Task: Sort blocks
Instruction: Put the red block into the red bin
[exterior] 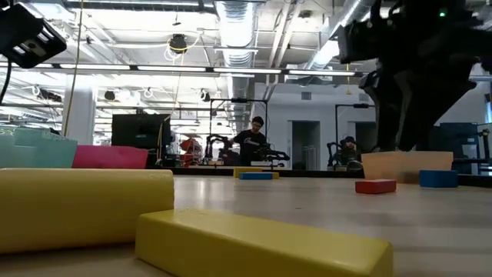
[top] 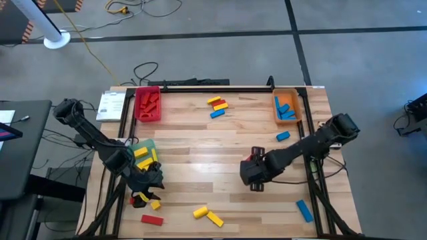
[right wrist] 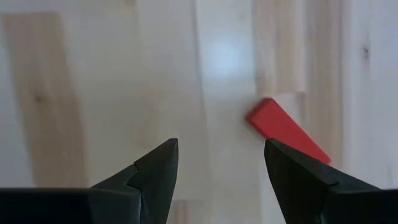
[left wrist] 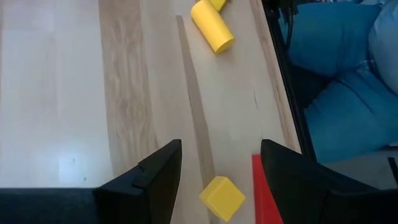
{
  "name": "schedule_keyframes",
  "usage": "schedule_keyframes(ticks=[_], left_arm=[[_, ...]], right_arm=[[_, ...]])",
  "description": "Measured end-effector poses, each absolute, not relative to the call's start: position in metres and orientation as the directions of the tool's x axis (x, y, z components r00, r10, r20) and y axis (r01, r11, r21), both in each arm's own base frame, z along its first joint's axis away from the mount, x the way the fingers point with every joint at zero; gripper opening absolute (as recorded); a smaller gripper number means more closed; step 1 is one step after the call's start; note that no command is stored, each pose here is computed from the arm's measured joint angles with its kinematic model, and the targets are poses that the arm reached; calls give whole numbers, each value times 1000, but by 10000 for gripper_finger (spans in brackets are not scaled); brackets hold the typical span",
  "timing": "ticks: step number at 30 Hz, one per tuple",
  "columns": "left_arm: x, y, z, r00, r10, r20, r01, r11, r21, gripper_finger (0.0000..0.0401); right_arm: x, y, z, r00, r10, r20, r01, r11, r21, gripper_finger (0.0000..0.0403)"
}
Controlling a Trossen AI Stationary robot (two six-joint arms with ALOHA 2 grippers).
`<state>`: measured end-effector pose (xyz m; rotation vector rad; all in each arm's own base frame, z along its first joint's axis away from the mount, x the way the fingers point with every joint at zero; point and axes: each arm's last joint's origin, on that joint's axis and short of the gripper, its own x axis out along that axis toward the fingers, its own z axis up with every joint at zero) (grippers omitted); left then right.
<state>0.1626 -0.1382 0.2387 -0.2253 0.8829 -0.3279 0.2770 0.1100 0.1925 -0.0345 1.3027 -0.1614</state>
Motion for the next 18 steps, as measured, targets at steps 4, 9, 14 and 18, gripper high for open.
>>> schedule_keyframes(ticks=[4, 9, 14, 18], left_arm=[[163, -138, 239, 605, -351, -715, 184, 935, -303, 215], [163, -137, 239, 622, -326, -711, 186, 945, -270, 215], [164, -137, 239, 636, -307, -708, 182, 951, -249, 215], [164, -136, 239, 646, -291, -706, 181, 956, -230, 215]], right_arm=[[278, 101, 192, 235, -174, -956, 105, 983, -153, 255], [281, 90, 191, 230, -197, -953, 95, 979, -179, 255], [279, 72, 181, 181, -219, -959, 88, 975, -206, 255], [277, 58, 173, 150, -217, -964, 84, 975, -207, 255]])
